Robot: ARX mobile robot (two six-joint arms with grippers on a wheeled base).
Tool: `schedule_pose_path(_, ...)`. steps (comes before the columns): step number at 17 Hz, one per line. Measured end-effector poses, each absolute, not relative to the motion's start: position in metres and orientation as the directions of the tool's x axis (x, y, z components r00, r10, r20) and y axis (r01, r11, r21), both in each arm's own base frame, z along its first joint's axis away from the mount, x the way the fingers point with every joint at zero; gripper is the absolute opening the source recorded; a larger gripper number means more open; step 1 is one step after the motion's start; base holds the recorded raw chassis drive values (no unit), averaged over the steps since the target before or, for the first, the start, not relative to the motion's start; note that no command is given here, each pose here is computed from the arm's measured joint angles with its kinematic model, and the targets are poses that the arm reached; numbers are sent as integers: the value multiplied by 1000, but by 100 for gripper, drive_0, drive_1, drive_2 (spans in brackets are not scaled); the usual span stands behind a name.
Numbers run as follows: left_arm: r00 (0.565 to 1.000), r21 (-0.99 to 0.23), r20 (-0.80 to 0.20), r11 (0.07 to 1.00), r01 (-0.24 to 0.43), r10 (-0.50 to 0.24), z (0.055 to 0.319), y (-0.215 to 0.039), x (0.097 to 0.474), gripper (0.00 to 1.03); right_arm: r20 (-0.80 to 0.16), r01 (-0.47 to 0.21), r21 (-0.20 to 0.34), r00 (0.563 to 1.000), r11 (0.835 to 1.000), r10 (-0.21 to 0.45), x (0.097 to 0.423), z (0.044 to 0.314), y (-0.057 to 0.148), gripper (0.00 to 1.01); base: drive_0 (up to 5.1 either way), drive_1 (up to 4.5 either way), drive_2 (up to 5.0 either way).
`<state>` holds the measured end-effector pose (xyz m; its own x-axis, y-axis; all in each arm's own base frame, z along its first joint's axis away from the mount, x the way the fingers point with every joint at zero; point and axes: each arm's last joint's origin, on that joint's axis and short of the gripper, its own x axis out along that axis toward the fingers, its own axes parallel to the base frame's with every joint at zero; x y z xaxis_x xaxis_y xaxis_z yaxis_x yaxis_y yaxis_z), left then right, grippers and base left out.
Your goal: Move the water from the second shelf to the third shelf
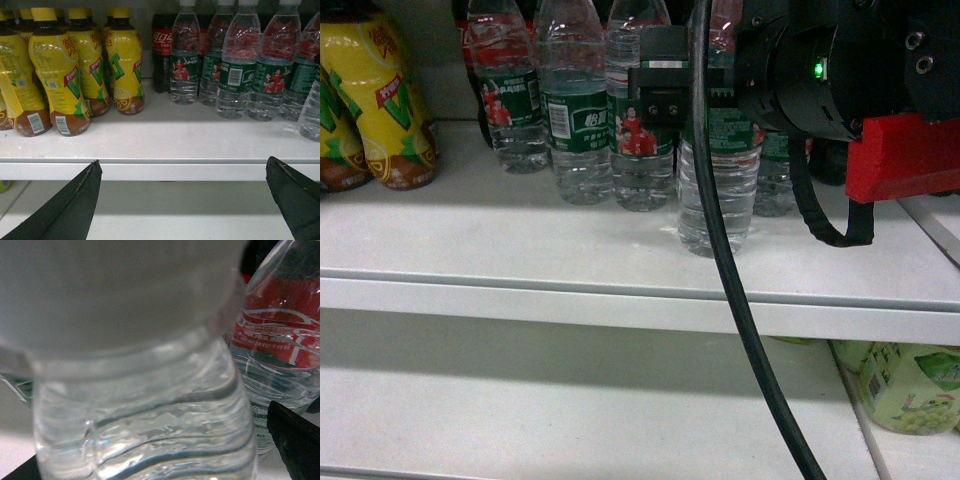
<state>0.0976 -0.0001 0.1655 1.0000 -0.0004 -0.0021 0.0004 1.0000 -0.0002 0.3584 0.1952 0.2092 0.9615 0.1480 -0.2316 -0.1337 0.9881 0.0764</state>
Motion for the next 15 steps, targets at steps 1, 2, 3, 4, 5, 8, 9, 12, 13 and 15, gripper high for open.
schedule_pose_path(1, 1000, 0, -2, 1000, 0, 0, 166, 0, 98, 98, -230, -132, 80, 962, 988, 147, 359, 210, 195, 98, 0, 0, 0)
schedule_pose_path(2, 1000, 0, -2, 1000, 0, 0, 166, 0, 98, 98, -234, -131, 86, 961, 988, 147, 359, 211, 196, 98, 0, 0, 0)
schedule_pose_path(3, 1000, 0, -2, 1000, 0, 0, 166, 0, 98, 98, -236, -132, 92, 960, 987, 150, 359, 211, 197, 98, 0, 0, 0)
schedule_pose_path(4, 1000, 0, -2, 1000, 0, 0, 166, 0, 98, 98, -237, -135, 95, 959, 986, 154, 358, 211, 199, 98, 0, 0, 0)
schedule_pose_path(5, 1000, 0, -2, 1000, 1, -1, 166, 0, 98, 98, -237, -137, 96, 959, 986, 156, 357, 211, 199, 98, 0, 0, 0)
schedule_pose_path(8, 1000, 0, -2, 1000, 0, 0, 166, 0, 98, 98, -240, -145, 101, 957, 984, 166, 355, 210, 203, 87, 0, 0, 0)
schedule_pose_path(9, 1000, 0, -2, 1000, 0, 0, 166, 0, 98, 98, -241, -147, 102, 956, 984, 168, 355, 210, 203, 81, 0, 0, 0)
schedule_pose_path(12, 1000, 0, -2, 1000, 0, 0, 166, 0, 98, 98, -241, -148, 101, 956, 984, 169, 354, 211, 205, 65, 0, 0, 0)
schedule_pose_path(13, 1000, 0, -2, 1000, 0, 0, 166, 0, 98, 98, -241, -149, 102, 956, 984, 170, 354, 211, 205, 61, 0, 0, 0)
schedule_pose_path(15, 1000, 0, -2, 1000, 1, -1, 166, 0, 98, 98, -240, -149, 105, 956, 983, 171, 355, 212, 205, 53, 0, 0, 0)
